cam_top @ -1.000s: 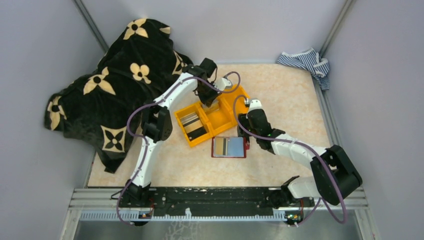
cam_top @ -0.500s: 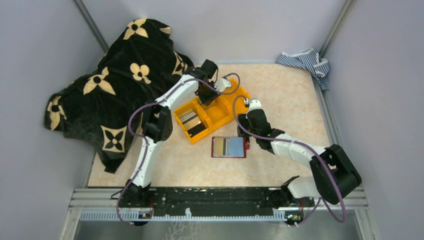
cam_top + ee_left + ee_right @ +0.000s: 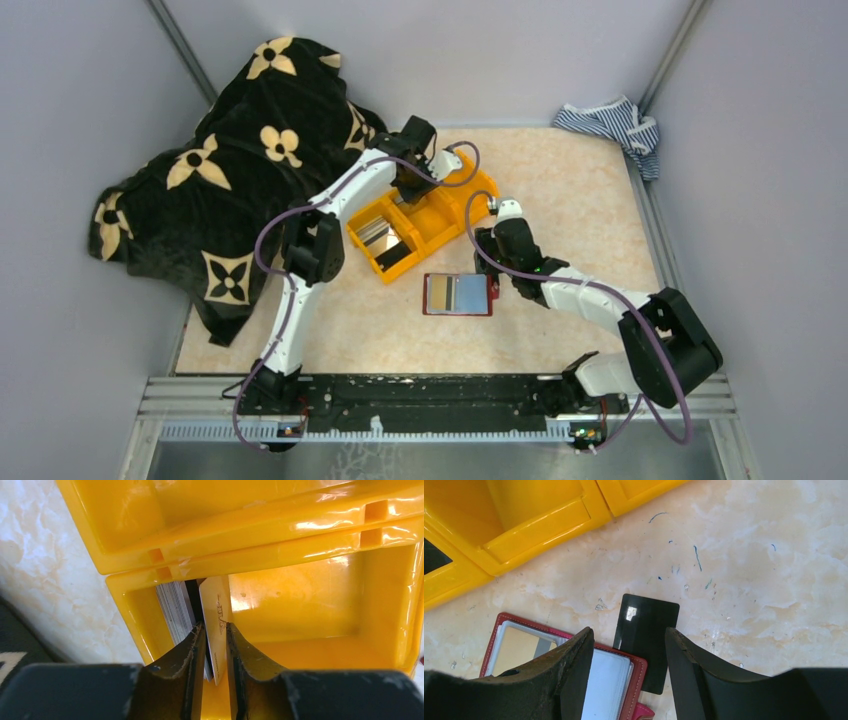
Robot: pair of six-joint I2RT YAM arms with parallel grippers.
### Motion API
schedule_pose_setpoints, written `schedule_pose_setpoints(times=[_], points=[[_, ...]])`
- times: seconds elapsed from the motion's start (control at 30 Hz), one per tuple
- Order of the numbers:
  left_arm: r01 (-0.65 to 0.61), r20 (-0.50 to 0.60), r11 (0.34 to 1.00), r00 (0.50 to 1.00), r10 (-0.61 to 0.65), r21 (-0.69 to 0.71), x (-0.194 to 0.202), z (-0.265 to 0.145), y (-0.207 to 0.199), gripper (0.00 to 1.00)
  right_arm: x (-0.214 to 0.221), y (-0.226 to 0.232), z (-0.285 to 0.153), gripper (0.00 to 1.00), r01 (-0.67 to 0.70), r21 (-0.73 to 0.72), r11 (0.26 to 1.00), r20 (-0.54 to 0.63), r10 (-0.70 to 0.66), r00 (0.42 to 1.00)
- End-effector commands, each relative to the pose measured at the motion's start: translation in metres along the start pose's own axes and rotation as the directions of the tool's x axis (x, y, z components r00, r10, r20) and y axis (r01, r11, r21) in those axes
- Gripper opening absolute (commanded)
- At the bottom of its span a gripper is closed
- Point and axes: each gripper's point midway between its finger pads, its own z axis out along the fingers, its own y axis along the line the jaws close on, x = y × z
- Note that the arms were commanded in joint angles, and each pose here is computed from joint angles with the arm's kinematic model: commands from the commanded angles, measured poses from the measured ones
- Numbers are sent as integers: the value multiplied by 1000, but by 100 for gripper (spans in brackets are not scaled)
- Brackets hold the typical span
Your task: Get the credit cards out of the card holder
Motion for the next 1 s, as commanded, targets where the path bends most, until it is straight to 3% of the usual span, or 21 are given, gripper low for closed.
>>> schedule_pose_setpoints(times=[0.0,0.8,0.97], points=[[-6,34,995,999,10,-103,-12,-24,22,28,-11,3,3,55,-23,-17,1000,47,24,999],[29,7,944,1000,-28,-329,1,-45,69,28,-6,8,8,55,-29,-42,999,30,30,999],[78,162,925,987,-18,-373,-27,-76,76,28,-5,8,8,55,-33,-43,999,30,34,999]])
